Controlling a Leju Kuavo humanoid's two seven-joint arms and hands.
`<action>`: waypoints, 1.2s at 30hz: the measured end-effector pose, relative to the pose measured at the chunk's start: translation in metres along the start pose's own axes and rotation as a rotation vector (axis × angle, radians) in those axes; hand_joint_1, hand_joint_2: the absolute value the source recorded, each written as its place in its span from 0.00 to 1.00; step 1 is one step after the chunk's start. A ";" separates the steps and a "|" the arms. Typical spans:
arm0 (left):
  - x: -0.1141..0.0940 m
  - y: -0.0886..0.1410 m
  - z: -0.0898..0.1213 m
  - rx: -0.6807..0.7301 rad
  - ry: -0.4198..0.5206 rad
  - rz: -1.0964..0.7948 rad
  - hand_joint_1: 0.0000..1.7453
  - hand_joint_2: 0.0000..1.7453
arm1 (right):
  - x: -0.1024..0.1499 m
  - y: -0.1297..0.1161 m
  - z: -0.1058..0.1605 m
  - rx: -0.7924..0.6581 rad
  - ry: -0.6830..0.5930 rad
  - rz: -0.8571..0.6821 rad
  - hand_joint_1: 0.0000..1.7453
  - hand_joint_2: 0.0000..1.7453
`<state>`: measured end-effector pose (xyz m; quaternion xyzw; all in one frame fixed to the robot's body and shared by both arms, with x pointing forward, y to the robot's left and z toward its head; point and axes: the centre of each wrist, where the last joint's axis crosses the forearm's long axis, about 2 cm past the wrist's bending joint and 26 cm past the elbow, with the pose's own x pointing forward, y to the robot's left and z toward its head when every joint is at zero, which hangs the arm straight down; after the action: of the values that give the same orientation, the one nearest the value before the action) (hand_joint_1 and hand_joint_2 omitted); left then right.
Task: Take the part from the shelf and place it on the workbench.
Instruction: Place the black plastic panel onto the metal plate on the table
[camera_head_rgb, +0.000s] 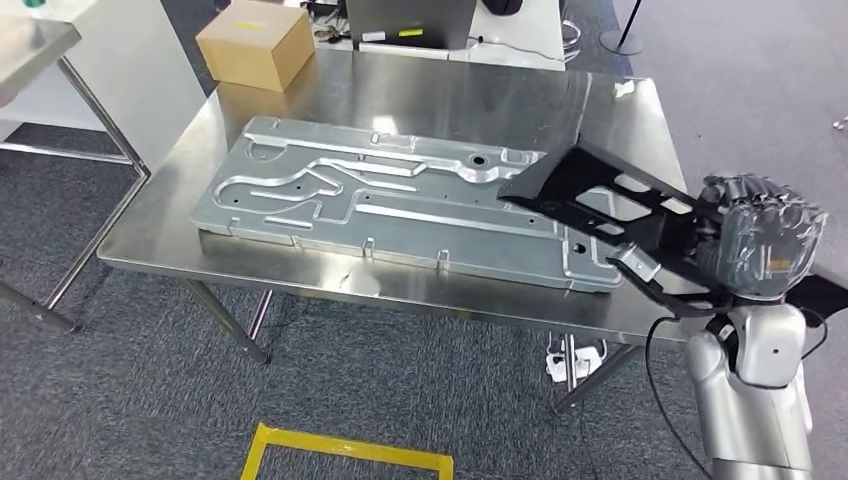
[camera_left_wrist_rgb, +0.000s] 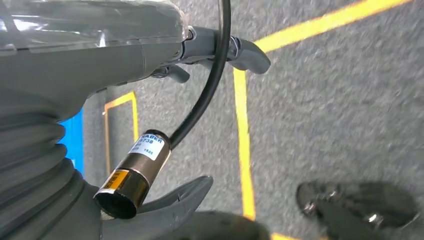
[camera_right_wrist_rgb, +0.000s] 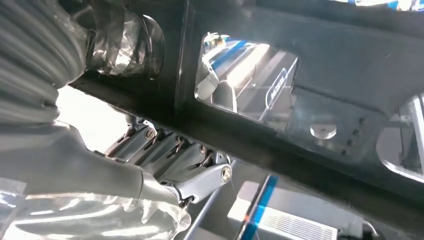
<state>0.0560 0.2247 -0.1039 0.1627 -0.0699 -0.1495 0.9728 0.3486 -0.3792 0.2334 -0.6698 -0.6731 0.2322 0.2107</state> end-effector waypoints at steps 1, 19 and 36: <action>0.000 0.000 0.000 -0.001 -0.001 -0.001 0.00 1.00 | 0.000 0.001 -0.002 0.005 -0.005 0.003 0.99 1.00; 0.003 0.000 0.000 -0.011 0.000 -0.020 0.00 1.00 | 0.074 0.039 -0.058 0.138 -0.229 -0.005 0.99 1.00; -0.002 -0.001 0.000 -0.008 0.006 -0.029 0.00 1.00 | 0.108 0.053 -0.043 0.212 -0.281 -0.053 0.99 1.00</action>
<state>0.0532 0.2242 -0.1043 0.1601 -0.0641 -0.1634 0.9714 0.4152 -0.2703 0.2335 -0.5869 -0.6852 0.3873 0.1900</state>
